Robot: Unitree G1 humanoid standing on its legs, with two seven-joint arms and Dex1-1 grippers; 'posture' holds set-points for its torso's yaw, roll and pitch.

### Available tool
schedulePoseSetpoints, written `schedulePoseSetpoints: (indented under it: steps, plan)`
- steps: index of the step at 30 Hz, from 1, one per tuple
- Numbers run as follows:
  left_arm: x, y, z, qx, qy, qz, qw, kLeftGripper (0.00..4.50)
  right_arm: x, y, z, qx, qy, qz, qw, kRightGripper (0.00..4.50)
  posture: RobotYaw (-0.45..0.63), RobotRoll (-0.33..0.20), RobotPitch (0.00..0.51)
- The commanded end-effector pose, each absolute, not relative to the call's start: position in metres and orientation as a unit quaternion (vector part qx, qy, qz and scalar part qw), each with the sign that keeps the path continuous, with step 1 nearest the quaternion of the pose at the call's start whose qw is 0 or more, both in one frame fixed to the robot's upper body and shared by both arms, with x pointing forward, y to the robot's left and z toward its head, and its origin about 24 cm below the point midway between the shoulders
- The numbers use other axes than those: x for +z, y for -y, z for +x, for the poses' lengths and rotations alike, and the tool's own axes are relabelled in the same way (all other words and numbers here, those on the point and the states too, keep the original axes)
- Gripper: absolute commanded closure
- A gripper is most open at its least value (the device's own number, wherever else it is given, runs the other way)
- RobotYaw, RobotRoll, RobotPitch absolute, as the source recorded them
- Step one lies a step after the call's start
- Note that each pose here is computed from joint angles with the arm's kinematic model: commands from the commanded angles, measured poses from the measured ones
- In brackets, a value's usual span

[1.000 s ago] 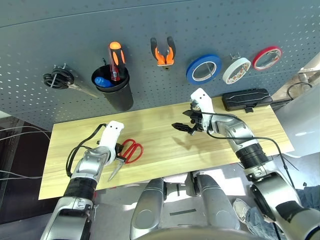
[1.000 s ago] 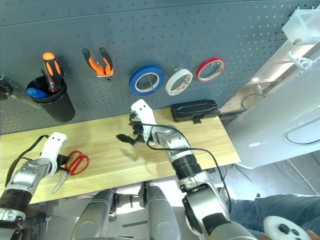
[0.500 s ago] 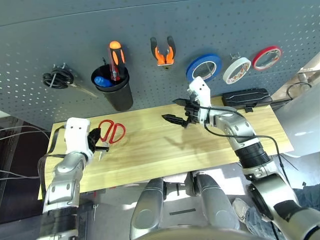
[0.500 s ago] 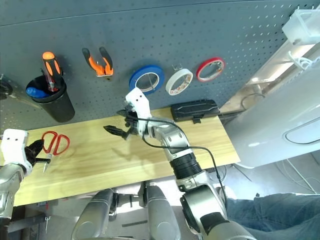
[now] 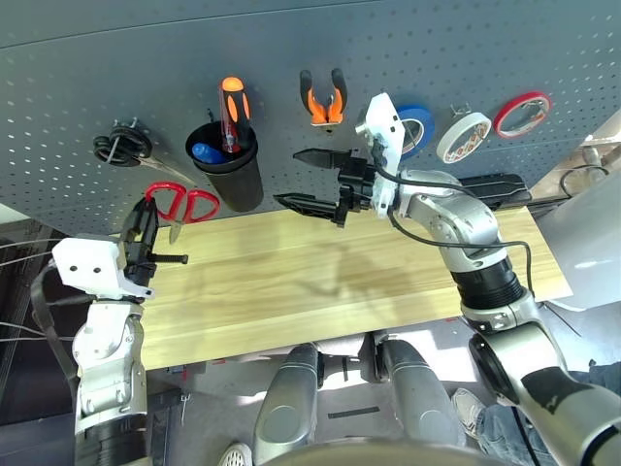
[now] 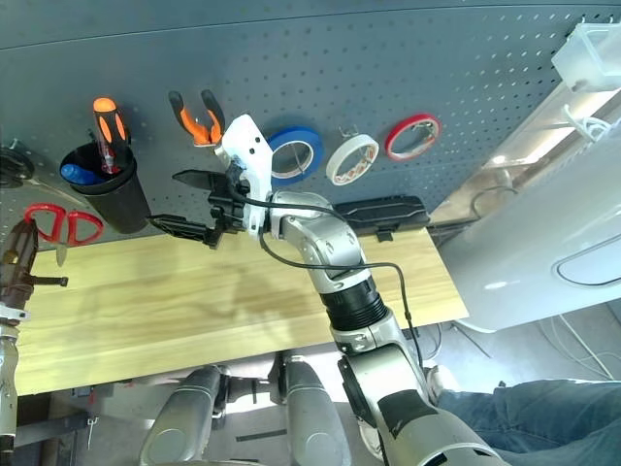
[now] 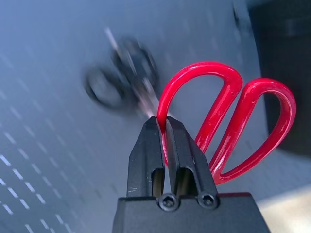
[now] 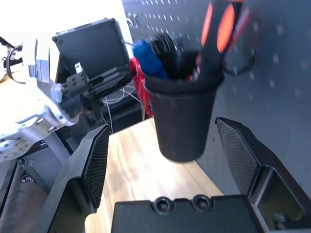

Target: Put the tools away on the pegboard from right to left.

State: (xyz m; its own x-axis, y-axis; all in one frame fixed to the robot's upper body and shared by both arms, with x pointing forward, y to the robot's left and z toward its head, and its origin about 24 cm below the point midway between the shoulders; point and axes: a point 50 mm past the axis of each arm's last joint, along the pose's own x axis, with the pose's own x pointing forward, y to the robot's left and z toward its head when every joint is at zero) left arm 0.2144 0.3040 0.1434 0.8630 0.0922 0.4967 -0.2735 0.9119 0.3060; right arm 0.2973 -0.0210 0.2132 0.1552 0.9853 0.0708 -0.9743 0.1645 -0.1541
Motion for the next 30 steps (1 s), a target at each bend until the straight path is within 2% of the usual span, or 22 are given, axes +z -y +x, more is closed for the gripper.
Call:
schedulePoseSetpoints:
  steps: [1,9,24,30]
  plan:
    - [0.15,-0.306,0.209,0.103,0.262,0.21,0.936,4.45,0.22,0.016,0.291,0.659,0.091,-0.03,0.746,0.0,0.08,0.0,0.255]
    - [0.152,-0.304,0.206,0.104,0.271,0.226,0.93,4.45,0.225,0.014,0.292,0.658,0.1,-0.025,0.746,0.0,0.09,0.0,0.255]
    - [0.157,-0.322,0.203,0.156,0.273,0.22,0.924,4.45,0.225,0.014,0.296,0.653,0.099,-0.024,0.751,0.0,0.09,0.0,0.25]
    - [0.158,-0.329,0.208,0.173,0.262,0.229,0.921,4.45,0.225,0.013,0.297,0.649,0.099,-0.021,0.754,0.0,0.09,0.0,0.25]
